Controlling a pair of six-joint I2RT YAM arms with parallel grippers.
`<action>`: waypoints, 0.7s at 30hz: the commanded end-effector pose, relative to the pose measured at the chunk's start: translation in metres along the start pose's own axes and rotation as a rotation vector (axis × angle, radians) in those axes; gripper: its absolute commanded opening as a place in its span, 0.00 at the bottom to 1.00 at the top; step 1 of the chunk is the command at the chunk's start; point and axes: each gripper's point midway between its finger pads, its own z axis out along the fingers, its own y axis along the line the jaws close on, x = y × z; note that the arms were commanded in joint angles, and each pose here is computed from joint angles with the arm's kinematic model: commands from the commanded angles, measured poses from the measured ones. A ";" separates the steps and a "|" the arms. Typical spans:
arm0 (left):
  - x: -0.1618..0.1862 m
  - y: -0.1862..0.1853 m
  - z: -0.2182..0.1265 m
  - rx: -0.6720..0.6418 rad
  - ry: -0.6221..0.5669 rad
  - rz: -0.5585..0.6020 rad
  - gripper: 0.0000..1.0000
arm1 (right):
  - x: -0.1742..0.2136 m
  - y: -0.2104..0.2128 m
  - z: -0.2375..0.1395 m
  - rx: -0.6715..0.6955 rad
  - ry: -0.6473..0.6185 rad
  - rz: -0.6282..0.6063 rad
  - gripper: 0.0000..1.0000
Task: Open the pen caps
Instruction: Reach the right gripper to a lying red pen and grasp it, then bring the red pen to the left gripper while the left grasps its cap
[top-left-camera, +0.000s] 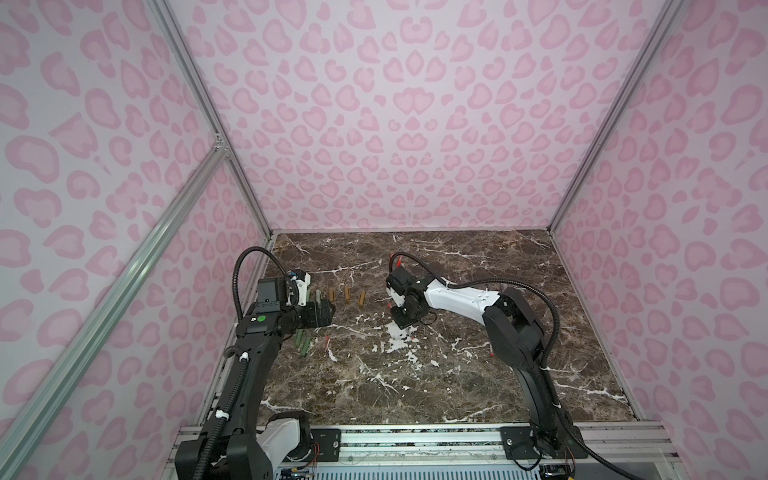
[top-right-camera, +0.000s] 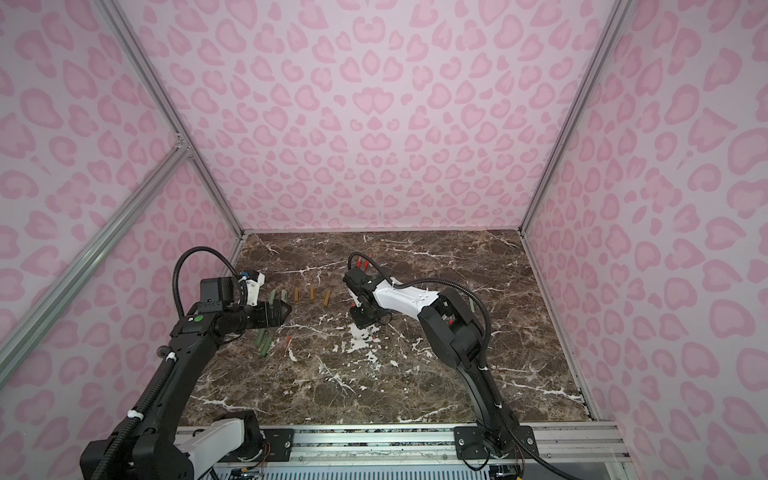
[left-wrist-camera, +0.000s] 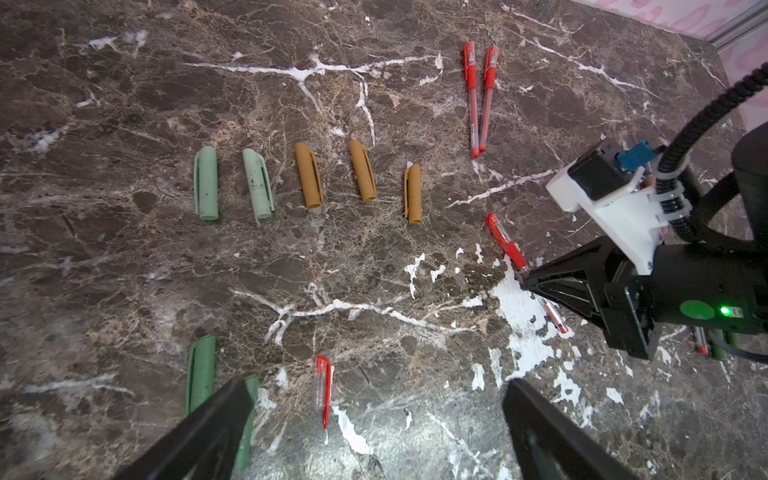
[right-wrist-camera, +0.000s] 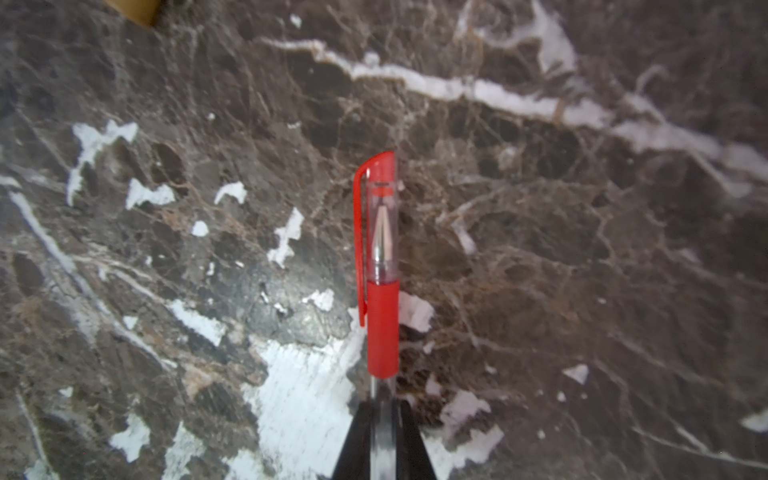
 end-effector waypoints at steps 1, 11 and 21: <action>-0.007 -0.004 -0.001 0.020 -0.032 0.006 0.98 | 0.019 -0.005 0.012 0.022 0.065 -0.010 0.07; -0.010 -0.027 -0.003 0.163 -0.022 -0.030 1.00 | 0.001 0.019 -0.038 -0.039 -0.062 0.008 0.00; -0.018 -0.063 -0.008 0.401 -0.045 -0.125 0.94 | -0.022 0.093 -0.102 -0.192 -0.284 0.015 0.00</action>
